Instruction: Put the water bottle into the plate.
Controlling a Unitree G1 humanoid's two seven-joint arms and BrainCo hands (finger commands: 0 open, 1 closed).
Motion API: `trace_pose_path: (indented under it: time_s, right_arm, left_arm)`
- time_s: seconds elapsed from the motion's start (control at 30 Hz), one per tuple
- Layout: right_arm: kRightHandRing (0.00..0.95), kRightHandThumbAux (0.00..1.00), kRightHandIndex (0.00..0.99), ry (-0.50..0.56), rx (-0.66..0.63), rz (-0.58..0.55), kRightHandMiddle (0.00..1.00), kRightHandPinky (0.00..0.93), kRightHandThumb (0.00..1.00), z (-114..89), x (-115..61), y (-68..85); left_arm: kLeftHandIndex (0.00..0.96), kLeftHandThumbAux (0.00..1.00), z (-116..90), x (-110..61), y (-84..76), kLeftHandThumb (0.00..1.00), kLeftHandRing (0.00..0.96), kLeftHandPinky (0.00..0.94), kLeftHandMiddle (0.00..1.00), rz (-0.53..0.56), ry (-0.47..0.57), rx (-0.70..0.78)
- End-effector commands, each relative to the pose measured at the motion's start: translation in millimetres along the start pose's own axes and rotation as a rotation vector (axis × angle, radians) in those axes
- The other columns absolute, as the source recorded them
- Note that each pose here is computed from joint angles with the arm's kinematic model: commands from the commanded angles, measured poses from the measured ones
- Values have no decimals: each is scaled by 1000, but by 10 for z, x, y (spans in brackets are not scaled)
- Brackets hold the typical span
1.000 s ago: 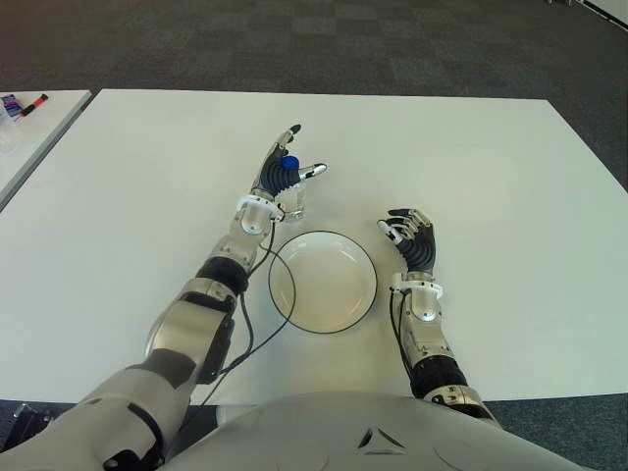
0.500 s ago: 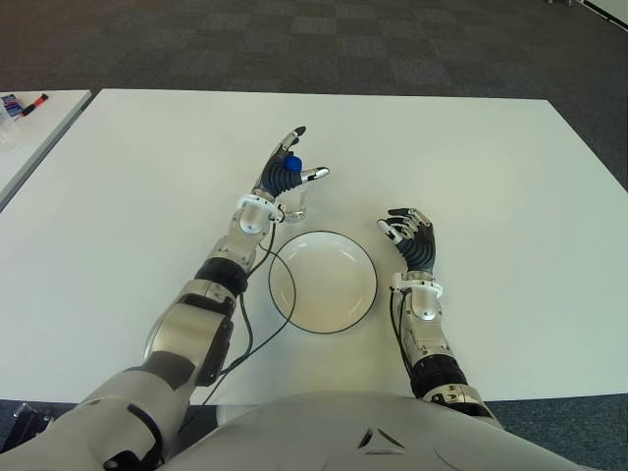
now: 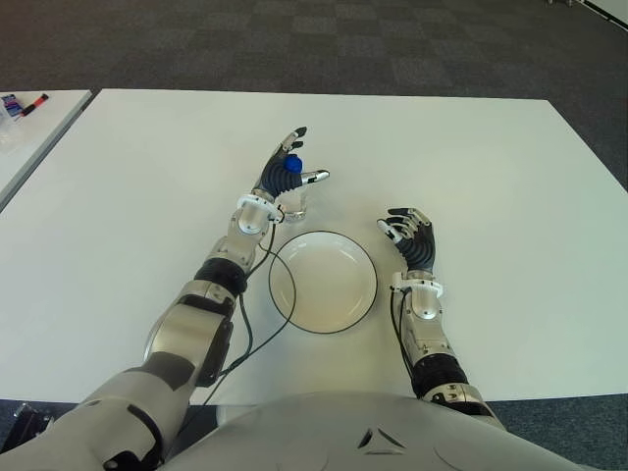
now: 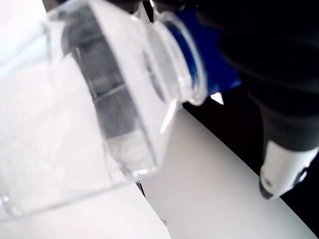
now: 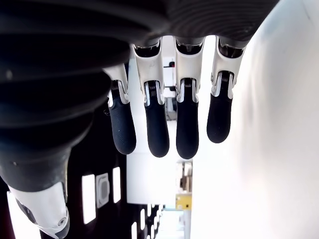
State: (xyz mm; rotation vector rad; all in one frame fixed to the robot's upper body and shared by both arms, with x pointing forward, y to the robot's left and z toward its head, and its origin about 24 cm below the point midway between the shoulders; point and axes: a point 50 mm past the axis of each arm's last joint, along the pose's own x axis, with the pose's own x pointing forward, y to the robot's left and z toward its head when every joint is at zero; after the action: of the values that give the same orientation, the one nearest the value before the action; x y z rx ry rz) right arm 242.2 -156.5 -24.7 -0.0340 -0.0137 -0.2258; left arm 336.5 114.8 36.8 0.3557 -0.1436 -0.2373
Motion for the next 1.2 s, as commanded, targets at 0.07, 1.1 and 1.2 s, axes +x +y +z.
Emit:
trace_pose_path:
  time_s: [0.07, 1.1, 1.2]
  right_arm:
    - [423, 724, 416, 109, -37, -15, 409, 420, 697, -186, -105, -59]
    - [432, 724, 416, 96, -33, -26, 407, 446, 696, -145, -119, -51]
    - [435, 724, 417, 94, -23, -29, 411, 447, 696, -140, -124, -46]
  left_arm:
    - [0, 708, -77, -59, -3, 0, 126, 169, 93, -5, 29, -27]
    - [0, 733, -141, -98, -7, 0, 123, 143, 93, -9, 67, -32]
    - [0, 734, -191, -115, -22, 0, 116, 138, 87, -14, 99, -38]
